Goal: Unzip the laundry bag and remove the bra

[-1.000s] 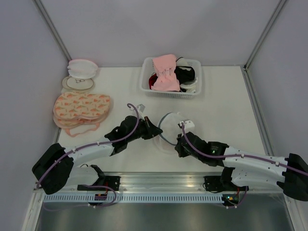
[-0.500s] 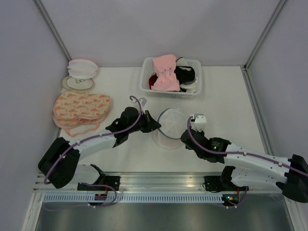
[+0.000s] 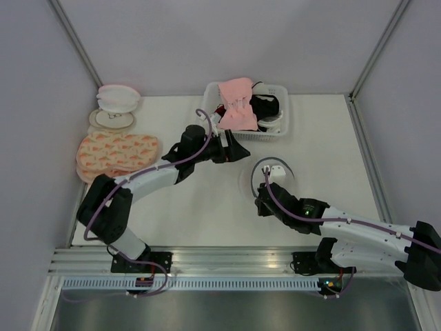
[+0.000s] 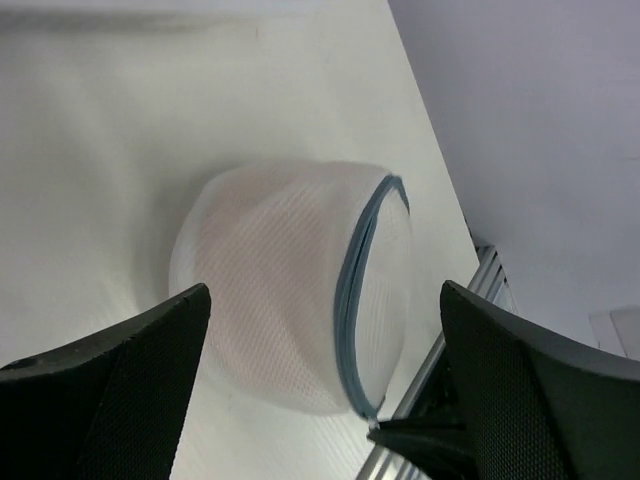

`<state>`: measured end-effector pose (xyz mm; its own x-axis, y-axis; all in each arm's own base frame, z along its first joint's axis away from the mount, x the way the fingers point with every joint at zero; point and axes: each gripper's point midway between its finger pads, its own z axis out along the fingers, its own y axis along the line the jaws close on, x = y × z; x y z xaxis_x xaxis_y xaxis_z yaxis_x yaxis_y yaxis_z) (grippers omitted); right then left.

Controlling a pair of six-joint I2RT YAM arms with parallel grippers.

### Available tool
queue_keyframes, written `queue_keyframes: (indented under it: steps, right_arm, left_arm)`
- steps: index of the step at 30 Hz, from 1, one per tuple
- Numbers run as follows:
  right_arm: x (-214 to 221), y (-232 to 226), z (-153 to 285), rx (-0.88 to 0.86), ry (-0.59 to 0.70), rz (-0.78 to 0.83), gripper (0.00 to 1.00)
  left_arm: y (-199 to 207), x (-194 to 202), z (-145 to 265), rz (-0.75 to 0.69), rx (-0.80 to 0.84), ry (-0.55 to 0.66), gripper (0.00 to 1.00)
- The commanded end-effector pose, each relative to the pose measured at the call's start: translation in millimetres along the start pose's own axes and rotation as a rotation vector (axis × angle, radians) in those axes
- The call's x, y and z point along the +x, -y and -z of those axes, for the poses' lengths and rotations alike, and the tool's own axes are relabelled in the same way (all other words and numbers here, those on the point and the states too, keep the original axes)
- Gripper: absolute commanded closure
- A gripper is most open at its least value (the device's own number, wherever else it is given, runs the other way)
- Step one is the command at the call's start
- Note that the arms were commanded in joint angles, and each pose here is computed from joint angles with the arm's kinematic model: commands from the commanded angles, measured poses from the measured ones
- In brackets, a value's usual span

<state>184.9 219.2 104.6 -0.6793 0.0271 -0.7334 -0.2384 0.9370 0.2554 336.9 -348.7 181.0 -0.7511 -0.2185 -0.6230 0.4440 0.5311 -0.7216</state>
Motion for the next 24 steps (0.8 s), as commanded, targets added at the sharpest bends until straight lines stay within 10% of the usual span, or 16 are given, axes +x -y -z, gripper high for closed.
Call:
queue_keyframes:
  steps: [1,17,20,24]
  right_arm:
    - [-9.2,-25.4,0.3,-0.127,0.036,-0.001,1.00]
    - [-11.3,-63.5,8.0,-0.338,0.034,0.043,1.00]
    - [-11.4,-61.2,10.1,-0.334,0.033,0.043,1.00]
    - [-9.4,-59.4,12.0,-0.333,0.028,0.044,1.00]
  left_arm:
    - [3.6,3.8,38.8,0.005,-0.041,0.077,0.00]
    - [38.7,102.8,30.2,0.037,0.121,-0.069,0.05]
    - [35.9,108.6,30.9,0.040,0.127,-0.076,0.26]
    - [32.6,108.4,34.0,0.042,0.109,-0.065,0.80]
